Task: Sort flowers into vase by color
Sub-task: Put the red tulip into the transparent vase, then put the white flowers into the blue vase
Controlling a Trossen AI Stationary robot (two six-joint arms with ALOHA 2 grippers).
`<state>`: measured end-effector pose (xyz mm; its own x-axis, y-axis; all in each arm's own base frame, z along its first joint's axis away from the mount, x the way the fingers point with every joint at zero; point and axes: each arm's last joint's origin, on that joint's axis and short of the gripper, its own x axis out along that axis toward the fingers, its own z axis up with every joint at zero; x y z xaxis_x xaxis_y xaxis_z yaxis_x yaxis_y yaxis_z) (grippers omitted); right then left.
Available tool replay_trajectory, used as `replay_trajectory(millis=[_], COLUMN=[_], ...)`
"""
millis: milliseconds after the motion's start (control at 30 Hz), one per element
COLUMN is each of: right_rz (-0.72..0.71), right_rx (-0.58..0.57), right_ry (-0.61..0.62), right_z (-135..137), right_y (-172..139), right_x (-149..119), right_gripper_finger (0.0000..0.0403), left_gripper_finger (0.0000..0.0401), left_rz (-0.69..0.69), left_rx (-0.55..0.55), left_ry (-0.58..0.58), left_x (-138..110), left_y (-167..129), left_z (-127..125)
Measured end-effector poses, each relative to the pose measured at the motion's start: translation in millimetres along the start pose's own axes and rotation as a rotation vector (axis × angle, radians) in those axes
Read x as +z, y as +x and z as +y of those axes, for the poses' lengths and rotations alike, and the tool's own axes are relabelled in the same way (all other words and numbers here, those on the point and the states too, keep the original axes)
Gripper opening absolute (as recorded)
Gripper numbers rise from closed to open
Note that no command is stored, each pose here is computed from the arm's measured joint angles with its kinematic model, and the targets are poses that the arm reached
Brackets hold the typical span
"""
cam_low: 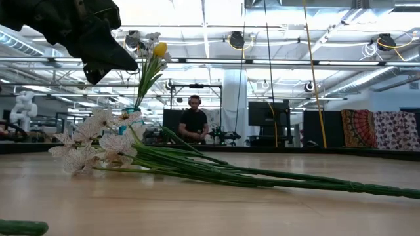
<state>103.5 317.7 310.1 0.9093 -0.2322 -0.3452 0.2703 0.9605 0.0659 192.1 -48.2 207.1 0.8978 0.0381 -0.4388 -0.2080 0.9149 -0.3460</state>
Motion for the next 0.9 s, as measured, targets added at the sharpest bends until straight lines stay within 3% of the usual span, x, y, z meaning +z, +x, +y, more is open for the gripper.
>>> replay_trajectory(millis=[200, 533, 900], right_rz=[0.094, 0.408, 0.637], right_rx=[-0.019, -0.054, -0.027], right_ry=[0.048, 0.172, 0.400], right_z=[-1.9, -14.2, -45.4], right_y=[-0.4, -8.5, -25.6], right_x=[-1.9, 7.0, 43.6], right_gripper_finger=[0.0067, 0.0116, 0.0111], left_gripper_finger=[0.0020, 0.0020, 0.0020], left_rz=[0.000, 0.001, 0.002], left_rx=[0.000, 0.001, 0.001], left_ry=[0.000, 0.001, 0.002], left_x=[0.0, -0.1, -0.2], left_y=[0.0, 0.0, 0.0], left_z=[0.0, 0.1, 0.1])
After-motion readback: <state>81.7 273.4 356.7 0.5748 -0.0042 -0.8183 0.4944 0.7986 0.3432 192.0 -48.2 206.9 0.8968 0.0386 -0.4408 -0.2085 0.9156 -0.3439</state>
